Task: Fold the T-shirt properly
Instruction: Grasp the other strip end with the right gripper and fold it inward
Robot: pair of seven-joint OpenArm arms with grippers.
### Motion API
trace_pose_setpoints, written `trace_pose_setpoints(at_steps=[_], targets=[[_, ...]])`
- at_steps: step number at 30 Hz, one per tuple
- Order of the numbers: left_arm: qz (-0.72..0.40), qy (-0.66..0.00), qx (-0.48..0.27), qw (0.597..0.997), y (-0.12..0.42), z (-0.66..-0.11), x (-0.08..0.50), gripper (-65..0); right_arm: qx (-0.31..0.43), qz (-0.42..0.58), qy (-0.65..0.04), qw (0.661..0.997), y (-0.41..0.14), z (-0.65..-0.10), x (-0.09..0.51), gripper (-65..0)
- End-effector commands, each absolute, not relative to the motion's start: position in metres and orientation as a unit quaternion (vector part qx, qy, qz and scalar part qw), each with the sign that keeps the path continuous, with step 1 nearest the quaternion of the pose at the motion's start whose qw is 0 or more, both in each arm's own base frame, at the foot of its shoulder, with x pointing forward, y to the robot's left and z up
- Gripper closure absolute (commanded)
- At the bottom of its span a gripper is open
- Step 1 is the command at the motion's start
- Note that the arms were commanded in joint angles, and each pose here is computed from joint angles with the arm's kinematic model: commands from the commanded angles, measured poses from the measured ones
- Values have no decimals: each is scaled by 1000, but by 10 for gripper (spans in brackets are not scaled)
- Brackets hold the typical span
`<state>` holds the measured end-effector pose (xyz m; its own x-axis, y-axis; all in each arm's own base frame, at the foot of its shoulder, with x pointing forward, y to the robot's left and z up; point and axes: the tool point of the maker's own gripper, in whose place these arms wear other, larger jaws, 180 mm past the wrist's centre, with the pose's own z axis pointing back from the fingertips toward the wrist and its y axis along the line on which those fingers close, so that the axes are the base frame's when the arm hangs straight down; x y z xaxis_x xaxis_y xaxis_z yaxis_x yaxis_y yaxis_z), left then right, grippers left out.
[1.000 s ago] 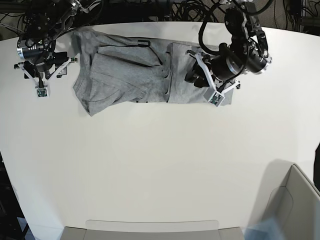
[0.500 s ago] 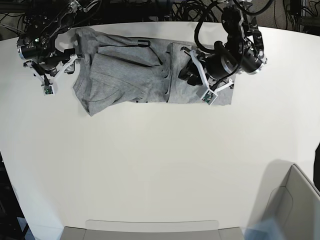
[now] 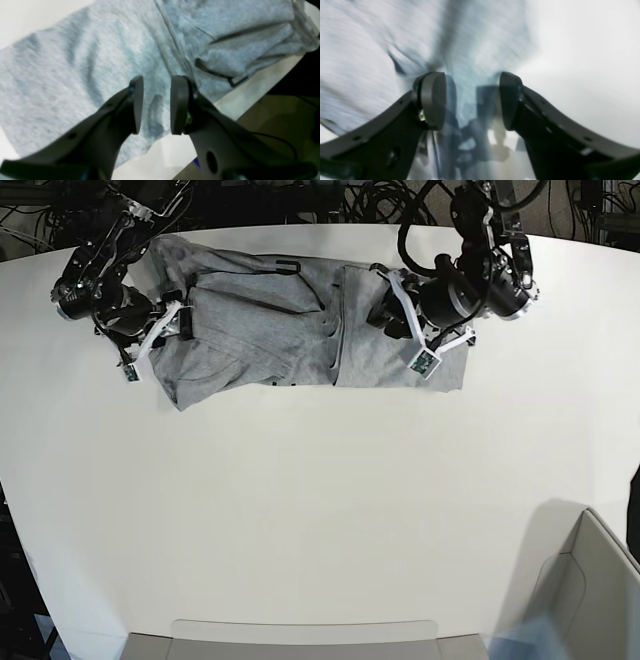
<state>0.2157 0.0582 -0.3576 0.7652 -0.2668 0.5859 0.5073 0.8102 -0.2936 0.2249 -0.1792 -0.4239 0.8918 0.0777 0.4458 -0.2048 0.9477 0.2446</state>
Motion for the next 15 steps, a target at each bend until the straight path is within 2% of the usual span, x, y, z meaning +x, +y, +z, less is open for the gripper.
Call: trace_pose_setpoints(at_steps=[1, 9, 12, 15], targets=[[-214, -288, -230, 905, 54, -349, 222, -180, 128, 91, -123, 980, -181, -450, 188, -342], [-214, -288, -226, 906, 57, -349, 222, -180, 142, 114, -104, 978, -165, -458, 182, -327], [-213, -288, -227, 906, 56, -349, 222, -180, 140, 115, -105, 978, -166, -457, 183, -222], [-214, -289, -227, 905, 56, -349, 222, -180, 119, 125, -103, 980, -174, -455, 190, -63]])
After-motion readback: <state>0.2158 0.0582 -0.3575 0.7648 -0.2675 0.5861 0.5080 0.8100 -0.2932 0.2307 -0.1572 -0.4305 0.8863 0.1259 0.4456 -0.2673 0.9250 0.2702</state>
